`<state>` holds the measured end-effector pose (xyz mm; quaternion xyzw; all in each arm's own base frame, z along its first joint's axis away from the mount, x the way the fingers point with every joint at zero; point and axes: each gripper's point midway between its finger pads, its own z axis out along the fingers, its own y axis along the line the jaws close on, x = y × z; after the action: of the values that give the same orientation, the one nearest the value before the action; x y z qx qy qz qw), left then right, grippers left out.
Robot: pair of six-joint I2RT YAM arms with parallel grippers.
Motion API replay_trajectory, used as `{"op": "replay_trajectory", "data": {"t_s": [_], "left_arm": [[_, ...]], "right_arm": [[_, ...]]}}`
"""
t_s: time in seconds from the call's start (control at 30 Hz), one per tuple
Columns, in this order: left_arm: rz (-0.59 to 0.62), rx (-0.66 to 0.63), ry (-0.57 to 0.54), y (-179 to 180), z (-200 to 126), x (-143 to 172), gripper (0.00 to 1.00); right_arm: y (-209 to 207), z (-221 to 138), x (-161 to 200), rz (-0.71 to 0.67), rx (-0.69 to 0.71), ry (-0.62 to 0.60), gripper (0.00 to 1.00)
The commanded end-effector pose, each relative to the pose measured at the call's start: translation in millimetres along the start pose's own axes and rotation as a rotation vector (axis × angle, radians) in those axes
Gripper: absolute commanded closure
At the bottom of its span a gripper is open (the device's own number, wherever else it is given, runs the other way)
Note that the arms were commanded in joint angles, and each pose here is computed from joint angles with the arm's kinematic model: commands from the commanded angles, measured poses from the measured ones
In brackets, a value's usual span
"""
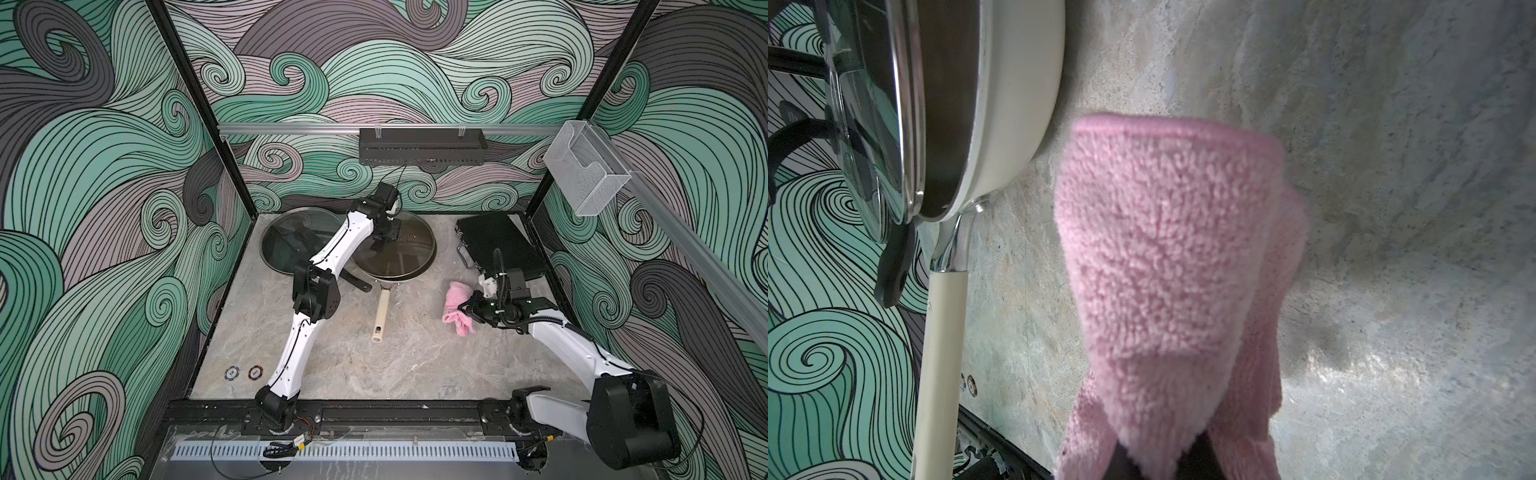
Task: Wipe the pot lid with a cloth
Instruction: Place the pot lid on the cooking pot.
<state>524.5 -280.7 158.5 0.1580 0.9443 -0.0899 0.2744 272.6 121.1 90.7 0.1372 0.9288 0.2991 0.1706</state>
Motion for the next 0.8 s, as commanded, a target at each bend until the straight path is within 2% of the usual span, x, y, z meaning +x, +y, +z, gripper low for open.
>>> {"op": "replay_trajectory", "data": {"t_s": [0.0, 0.47, 0.77], "left_arm": [[0.014, 0.041, -0.179, -10.2, -25.9, -48.3, 1.0], [0.046, 0.091, -0.204, -35.8, -24.0, -52.0, 1.0], [0.127, 0.051, -0.224, -49.7, -34.5, -53.0, 1.0]], "right_arm": [[-0.4, 4.6, 3.1, 0.015, -0.009, 0.015, 1.0], [-0.3, 13.4, 3.3, 0.026, -0.031, 0.03, 1.0], [-0.1, 14.4, 4.1, 0.029, -0.039, 0.031, 1.0]]}}
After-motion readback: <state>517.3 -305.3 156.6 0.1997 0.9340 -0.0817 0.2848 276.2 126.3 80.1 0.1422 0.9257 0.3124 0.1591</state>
